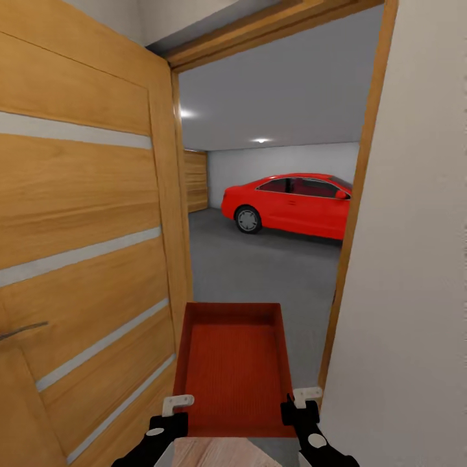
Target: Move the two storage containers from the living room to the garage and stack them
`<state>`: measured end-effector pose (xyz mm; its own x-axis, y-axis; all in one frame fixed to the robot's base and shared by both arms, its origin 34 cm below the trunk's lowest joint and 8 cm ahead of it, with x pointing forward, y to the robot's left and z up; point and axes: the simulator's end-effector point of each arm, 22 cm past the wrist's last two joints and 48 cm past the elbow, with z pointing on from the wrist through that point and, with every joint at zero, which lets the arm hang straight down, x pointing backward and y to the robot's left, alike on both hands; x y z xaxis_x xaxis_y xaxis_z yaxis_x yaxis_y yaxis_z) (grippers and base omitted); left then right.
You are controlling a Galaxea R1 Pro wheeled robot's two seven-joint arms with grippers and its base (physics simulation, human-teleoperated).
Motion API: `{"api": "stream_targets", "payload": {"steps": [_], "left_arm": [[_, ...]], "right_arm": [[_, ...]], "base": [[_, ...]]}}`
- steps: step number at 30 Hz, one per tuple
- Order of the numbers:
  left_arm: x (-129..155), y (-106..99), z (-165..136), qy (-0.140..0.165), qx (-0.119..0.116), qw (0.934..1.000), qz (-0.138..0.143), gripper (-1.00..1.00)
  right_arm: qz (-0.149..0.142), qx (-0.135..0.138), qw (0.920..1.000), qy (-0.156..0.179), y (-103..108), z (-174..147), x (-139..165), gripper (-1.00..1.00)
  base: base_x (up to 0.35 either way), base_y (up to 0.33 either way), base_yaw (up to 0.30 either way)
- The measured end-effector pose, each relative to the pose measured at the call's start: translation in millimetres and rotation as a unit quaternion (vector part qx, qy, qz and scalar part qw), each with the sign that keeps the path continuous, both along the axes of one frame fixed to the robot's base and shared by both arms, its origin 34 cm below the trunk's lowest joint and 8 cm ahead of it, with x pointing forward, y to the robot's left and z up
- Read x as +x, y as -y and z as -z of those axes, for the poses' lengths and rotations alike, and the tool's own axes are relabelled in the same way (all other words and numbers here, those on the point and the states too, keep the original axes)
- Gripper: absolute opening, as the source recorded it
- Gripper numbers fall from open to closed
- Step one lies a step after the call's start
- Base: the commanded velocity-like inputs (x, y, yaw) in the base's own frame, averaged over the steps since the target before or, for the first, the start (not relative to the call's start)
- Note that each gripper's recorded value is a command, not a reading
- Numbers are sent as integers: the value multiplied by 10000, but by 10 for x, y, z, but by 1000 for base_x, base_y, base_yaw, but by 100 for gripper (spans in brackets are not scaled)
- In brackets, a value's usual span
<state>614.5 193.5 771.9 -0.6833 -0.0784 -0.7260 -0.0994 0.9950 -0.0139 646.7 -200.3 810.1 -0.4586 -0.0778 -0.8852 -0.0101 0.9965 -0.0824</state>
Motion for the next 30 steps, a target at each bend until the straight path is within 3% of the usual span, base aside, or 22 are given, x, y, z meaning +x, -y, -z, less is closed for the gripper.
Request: {"api": "stream_targets", "payload": {"steps": [7,21,30], "left_arm": [[-5,4,1,-7,2,10000,-5,-100],[-19,-3,17,-33,-7,10000,-9,-100],[-16,4,9,-25,-4,10000,-8,-100]], "right_arm": [[-6,1,10000,-8,4,2,-3,-100],[-11,-8,10000,-36,-5,13,-9,-100],[-7,-3,10000,-29,3,7,-8,-100]], "base": [[223,203,-188],[242,239,-14],[244,259,-225]]}}
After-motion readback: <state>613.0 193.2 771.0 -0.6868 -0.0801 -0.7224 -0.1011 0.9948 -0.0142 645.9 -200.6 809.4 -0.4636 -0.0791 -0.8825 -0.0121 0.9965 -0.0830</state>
